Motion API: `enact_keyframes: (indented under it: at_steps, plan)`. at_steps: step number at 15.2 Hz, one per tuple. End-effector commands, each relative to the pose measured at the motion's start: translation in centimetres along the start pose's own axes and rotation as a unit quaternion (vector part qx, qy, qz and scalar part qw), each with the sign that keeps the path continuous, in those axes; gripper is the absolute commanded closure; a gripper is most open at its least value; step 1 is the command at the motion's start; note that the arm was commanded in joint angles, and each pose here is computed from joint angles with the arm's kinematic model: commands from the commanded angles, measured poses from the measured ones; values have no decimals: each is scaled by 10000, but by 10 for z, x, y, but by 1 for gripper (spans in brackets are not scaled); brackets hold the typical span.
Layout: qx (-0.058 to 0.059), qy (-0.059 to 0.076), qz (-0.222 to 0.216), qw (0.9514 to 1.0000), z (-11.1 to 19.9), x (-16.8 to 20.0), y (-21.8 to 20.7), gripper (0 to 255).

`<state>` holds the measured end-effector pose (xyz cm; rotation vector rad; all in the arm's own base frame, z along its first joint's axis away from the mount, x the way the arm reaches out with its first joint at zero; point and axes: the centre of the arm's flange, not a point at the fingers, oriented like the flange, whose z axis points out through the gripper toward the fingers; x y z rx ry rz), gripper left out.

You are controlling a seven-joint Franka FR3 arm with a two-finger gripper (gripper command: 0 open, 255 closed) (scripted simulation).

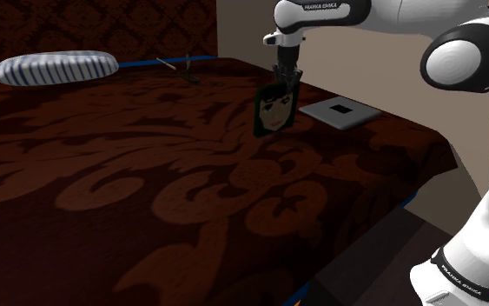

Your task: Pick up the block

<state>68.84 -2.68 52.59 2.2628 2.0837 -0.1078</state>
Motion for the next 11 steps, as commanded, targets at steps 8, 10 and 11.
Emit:
enact_keyframes:
  at_steps: [8,10,11]
  plan:
    - [-7,1,-1,10000,-49,-5,1,255]
    - [-7,1,-1,10000,-55,-6,1,255]
    - [-7,1,-1,10000,-55,-6,1,255]
